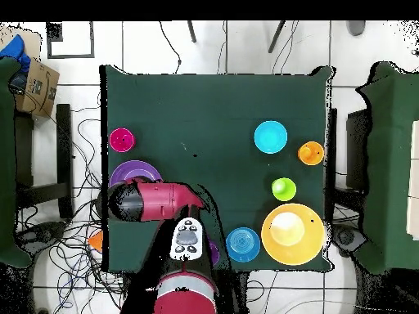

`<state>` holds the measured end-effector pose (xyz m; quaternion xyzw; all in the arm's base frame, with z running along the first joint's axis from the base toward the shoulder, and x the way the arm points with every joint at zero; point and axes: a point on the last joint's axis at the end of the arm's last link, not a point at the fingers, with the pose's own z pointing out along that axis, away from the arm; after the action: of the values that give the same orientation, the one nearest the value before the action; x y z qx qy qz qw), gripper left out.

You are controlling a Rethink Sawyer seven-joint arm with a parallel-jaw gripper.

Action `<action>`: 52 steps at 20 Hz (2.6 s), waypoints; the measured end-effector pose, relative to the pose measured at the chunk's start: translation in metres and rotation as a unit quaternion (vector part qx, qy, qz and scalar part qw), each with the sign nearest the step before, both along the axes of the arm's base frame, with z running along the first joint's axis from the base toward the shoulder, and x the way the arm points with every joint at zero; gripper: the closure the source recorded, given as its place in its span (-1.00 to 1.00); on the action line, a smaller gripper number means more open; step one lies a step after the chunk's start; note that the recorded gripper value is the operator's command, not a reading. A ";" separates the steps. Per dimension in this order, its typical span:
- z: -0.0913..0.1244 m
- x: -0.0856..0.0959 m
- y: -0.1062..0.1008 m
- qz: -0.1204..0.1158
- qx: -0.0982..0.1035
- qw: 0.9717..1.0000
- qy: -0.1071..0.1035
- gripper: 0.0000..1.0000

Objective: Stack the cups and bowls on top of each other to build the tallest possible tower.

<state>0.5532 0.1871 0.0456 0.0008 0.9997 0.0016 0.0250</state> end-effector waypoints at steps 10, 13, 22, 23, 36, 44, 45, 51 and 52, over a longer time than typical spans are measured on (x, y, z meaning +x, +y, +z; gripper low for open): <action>0.005 0.007 -0.032 -0.021 -0.021 0.999 0.029 -1.00; 0.008 0.012 -0.043 -0.029 -0.024 0.999 0.034 -1.00; 0.014 0.020 -0.073 -0.053 -0.031 0.998 0.034 -1.00; 0.014 0.020 -0.077 -0.057 -0.031 0.997 0.034 -1.00; 0.009 0.012 -0.103 -0.083 -0.025 0.995 0.049 -1.00; 0.002 -0.006 -0.095 -0.082 -0.018 0.994 0.064 -1.00; 0.001 -0.008 -0.094 -0.082 -0.017 0.994 0.065 -1.00; -0.004 -0.020 -0.080 -0.078 -0.007 0.995 0.063 -1.00; -0.004 -0.021 -0.080 -0.078 -0.007 0.995 0.063 -1.00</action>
<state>0.5326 0.1076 0.0420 0.0785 0.9962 -0.0076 -0.0378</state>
